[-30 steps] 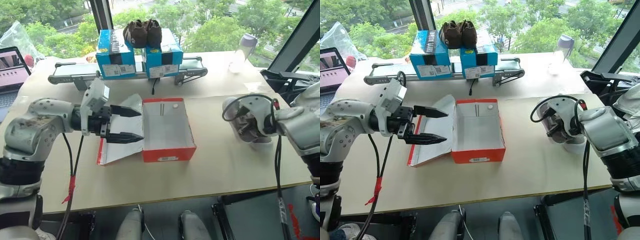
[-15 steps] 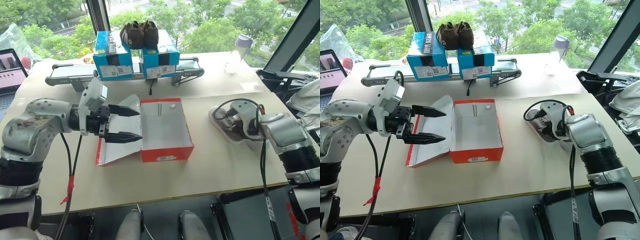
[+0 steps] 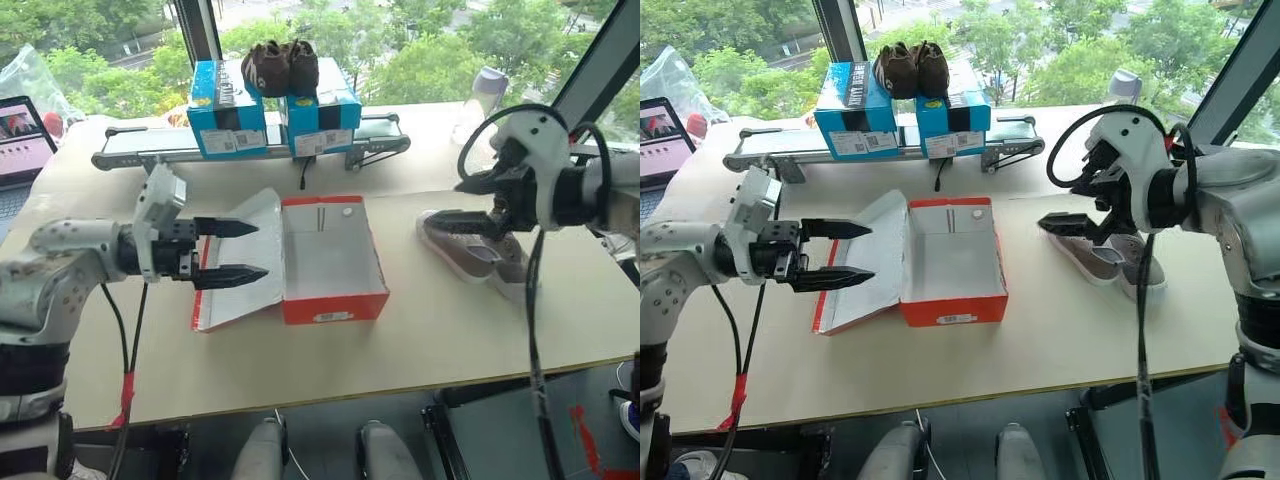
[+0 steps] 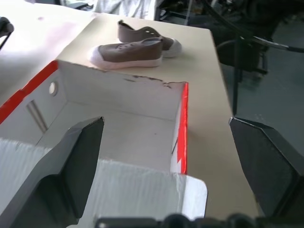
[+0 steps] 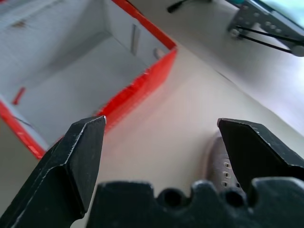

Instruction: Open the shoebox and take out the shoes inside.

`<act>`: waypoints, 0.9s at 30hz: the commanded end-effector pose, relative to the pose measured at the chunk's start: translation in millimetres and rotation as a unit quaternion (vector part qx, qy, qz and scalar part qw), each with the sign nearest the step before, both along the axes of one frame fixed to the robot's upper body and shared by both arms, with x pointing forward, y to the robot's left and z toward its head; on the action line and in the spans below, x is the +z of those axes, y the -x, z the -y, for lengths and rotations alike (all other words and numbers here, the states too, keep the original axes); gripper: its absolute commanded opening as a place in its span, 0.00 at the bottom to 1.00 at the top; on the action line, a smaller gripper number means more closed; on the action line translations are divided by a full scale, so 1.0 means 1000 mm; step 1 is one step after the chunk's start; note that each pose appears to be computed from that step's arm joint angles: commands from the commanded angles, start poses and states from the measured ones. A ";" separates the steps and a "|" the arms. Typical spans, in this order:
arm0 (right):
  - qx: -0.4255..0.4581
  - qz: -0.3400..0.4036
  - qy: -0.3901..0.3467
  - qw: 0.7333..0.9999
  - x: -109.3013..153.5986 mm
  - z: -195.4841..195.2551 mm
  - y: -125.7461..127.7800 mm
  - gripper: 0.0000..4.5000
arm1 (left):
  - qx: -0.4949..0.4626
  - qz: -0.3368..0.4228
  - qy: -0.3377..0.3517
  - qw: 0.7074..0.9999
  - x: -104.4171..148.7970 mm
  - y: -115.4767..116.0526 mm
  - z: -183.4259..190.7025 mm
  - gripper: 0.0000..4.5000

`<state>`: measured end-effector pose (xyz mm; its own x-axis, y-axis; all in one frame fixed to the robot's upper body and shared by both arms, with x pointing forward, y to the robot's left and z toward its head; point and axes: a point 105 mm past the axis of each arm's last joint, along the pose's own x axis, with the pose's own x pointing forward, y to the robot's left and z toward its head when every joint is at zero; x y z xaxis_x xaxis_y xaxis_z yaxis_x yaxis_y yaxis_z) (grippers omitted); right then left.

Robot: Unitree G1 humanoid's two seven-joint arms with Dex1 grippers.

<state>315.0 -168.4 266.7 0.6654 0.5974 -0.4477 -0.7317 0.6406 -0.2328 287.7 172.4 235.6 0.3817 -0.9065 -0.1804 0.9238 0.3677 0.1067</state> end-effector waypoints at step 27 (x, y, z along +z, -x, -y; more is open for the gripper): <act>-0.279 0.089 -0.192 0.937 -0.179 0.014 0.037 0.99 | 0.552 0.039 0.077 0.829 -0.134 0.010 -0.091 1.00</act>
<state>276.6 -180.7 77.4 0.9463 0.2590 -0.1937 -0.2531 0.9659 0.0552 278.6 275.4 95.2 0.9973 0.0271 -0.0684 -0.0263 0.9996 0.0122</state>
